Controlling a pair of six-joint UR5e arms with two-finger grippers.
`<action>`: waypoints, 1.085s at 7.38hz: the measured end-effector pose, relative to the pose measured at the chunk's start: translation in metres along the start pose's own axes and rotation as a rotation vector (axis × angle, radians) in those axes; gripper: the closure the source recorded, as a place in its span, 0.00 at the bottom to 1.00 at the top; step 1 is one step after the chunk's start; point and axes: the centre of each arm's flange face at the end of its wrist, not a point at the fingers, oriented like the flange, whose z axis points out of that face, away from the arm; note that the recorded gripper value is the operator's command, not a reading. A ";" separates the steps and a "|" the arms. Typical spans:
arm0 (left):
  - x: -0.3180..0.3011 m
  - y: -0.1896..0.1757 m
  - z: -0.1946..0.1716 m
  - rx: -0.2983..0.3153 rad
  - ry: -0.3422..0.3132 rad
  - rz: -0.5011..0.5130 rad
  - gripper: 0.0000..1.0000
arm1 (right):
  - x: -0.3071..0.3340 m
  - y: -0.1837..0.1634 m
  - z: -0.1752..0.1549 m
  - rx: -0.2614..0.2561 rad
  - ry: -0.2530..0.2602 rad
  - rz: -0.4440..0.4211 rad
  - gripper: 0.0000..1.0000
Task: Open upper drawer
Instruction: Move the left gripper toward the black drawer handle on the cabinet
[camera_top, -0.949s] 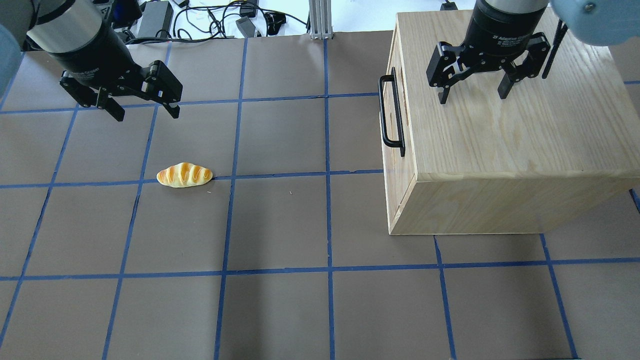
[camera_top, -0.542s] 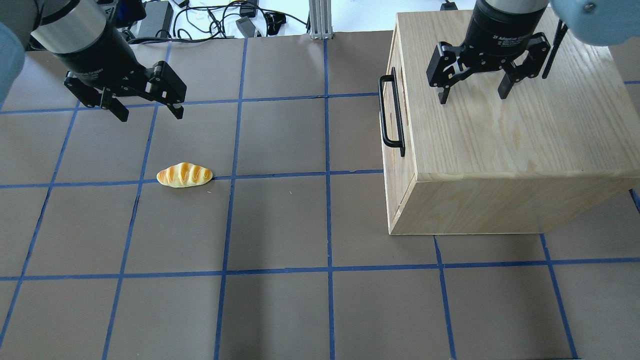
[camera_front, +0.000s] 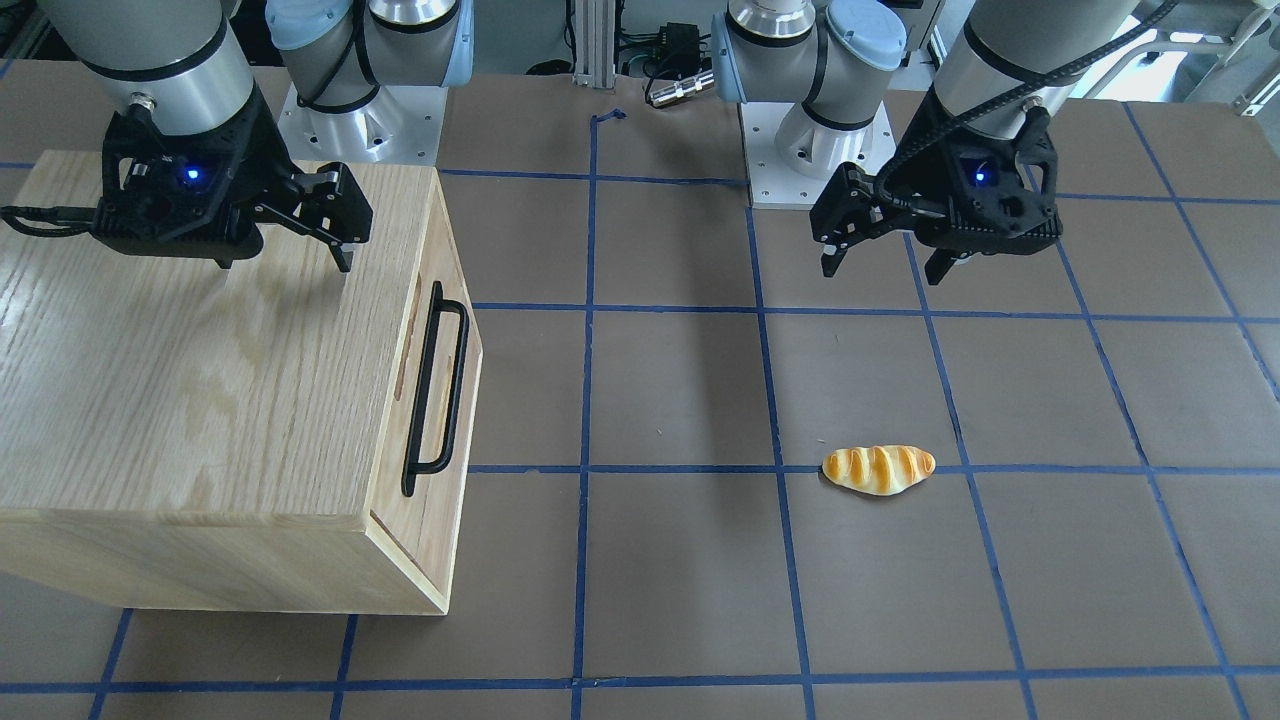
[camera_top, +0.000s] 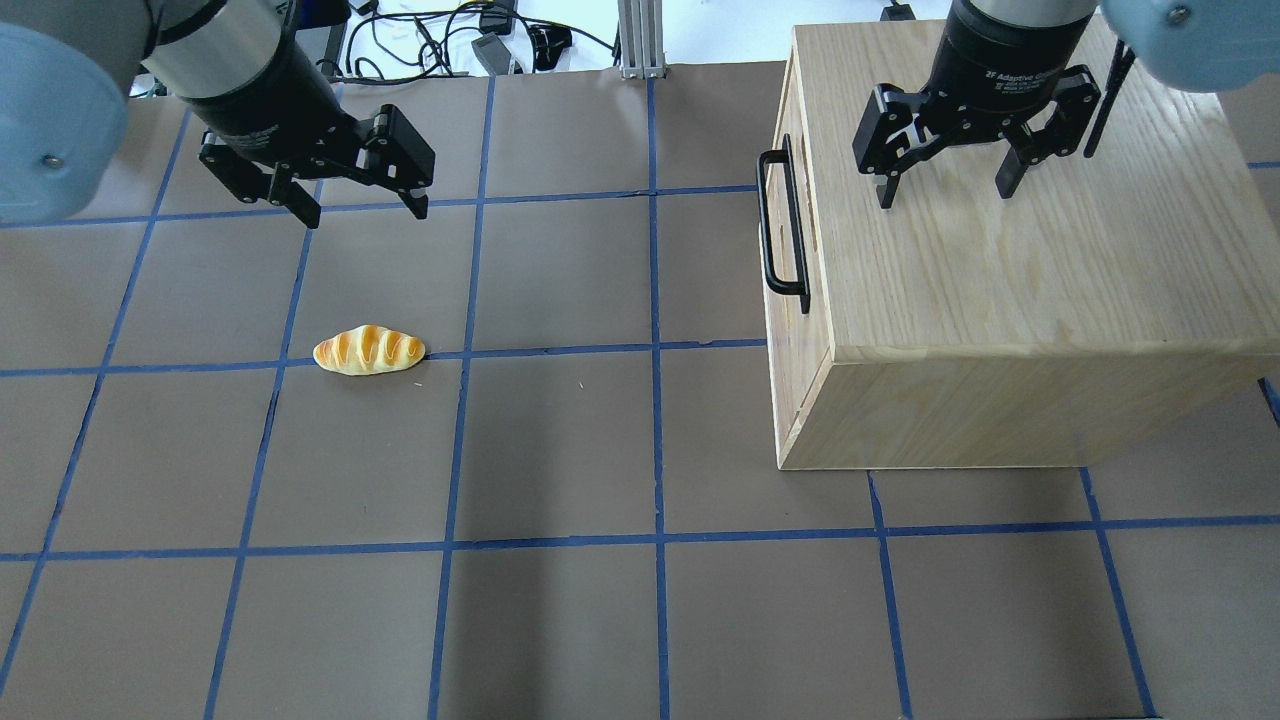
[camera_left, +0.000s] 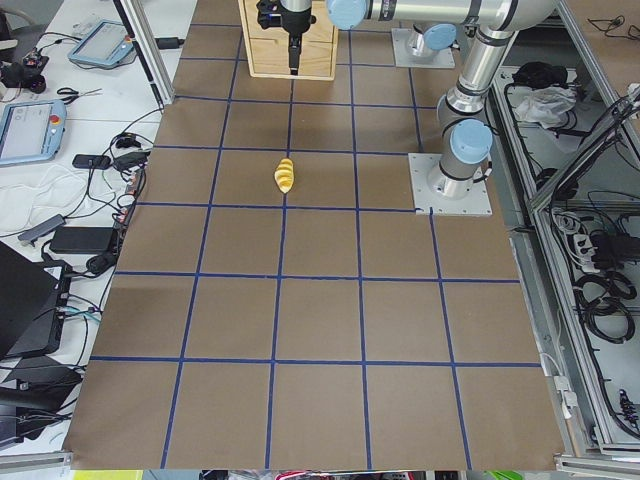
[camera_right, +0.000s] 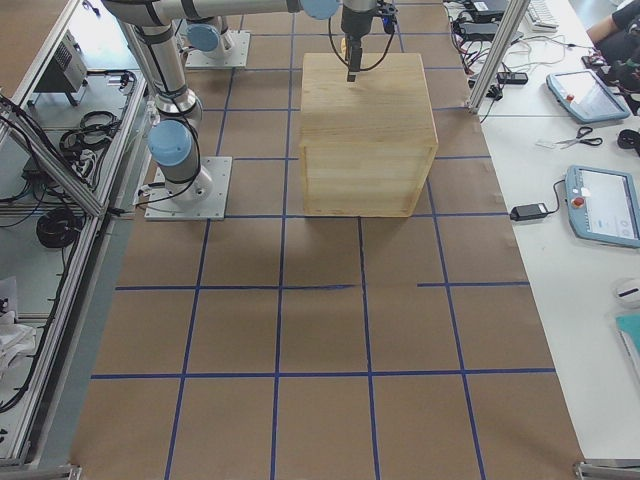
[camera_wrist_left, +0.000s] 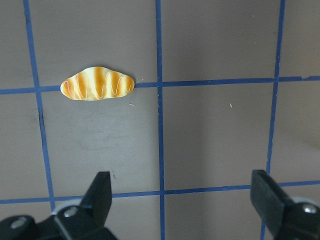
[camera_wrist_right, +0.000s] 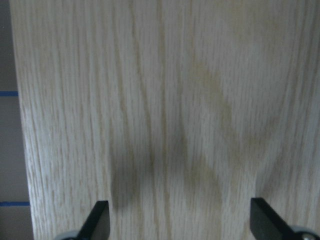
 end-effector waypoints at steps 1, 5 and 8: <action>0.023 0.000 0.005 0.012 0.010 -0.014 0.00 | 0.000 0.000 0.000 0.000 0.000 0.000 0.00; 0.105 -0.007 0.042 0.045 0.125 -0.091 0.00 | 0.000 0.000 0.000 0.001 0.000 0.000 0.00; 0.145 -0.016 0.068 0.057 0.227 -0.097 0.00 | 0.000 0.000 0.000 0.000 0.000 0.000 0.00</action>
